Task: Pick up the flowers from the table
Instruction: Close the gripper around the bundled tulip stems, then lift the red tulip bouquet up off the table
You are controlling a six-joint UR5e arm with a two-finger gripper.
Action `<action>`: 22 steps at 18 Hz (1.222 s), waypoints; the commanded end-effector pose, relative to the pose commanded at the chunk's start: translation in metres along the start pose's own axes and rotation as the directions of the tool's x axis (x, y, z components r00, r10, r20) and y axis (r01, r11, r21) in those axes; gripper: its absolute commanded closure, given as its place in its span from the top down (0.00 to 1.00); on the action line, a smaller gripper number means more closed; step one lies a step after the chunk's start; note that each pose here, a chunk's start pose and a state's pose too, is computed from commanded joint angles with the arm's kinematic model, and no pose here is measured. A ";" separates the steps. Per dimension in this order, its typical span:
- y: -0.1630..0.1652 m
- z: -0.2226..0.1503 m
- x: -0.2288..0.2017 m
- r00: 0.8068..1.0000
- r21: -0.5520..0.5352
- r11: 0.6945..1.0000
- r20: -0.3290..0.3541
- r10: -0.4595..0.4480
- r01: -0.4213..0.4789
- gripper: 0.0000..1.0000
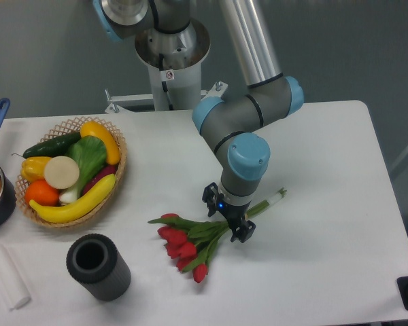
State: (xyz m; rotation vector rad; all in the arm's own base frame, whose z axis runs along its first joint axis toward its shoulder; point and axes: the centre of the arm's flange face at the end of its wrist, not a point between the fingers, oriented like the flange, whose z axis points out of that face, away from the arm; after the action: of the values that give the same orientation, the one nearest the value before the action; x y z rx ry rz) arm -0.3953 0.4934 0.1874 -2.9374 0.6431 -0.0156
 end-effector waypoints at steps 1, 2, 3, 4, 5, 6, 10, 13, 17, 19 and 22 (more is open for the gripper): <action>0.000 -0.001 0.000 1.000 0.001 1.000 0.000 -0.003 0.003 0.69; -0.001 -0.002 -0.001 1.000 0.002 1.000 0.001 -0.007 0.007 0.66; -0.001 -0.002 -0.002 0.999 0.004 0.999 0.004 -0.036 0.036 0.60; -0.001 -0.003 -0.002 0.999 0.005 0.999 0.005 -0.051 0.051 0.55; -0.002 -0.003 -0.002 0.999 0.005 0.999 0.005 -0.054 0.054 0.46; -0.002 -0.004 -0.002 0.999 0.005 0.999 0.006 -0.054 0.054 0.38; -0.002 -0.005 -0.002 0.999 0.006 0.999 0.008 -0.054 0.054 0.25; -0.002 -0.003 -0.003 0.999 0.004 0.999 0.008 -0.054 0.054 0.21; -0.003 -0.007 -0.003 0.998 0.009 0.999 0.013 -0.053 0.053 0.20; -0.005 -0.011 -0.008 0.998 0.012 0.999 0.023 -0.050 0.050 0.20; -0.009 -0.031 -0.023 0.995 0.039 0.998 0.087 -0.055 0.052 0.20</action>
State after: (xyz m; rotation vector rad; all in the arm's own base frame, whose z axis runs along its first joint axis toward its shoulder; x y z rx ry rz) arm -0.4134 0.5066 0.2194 -2.9007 0.5459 0.0949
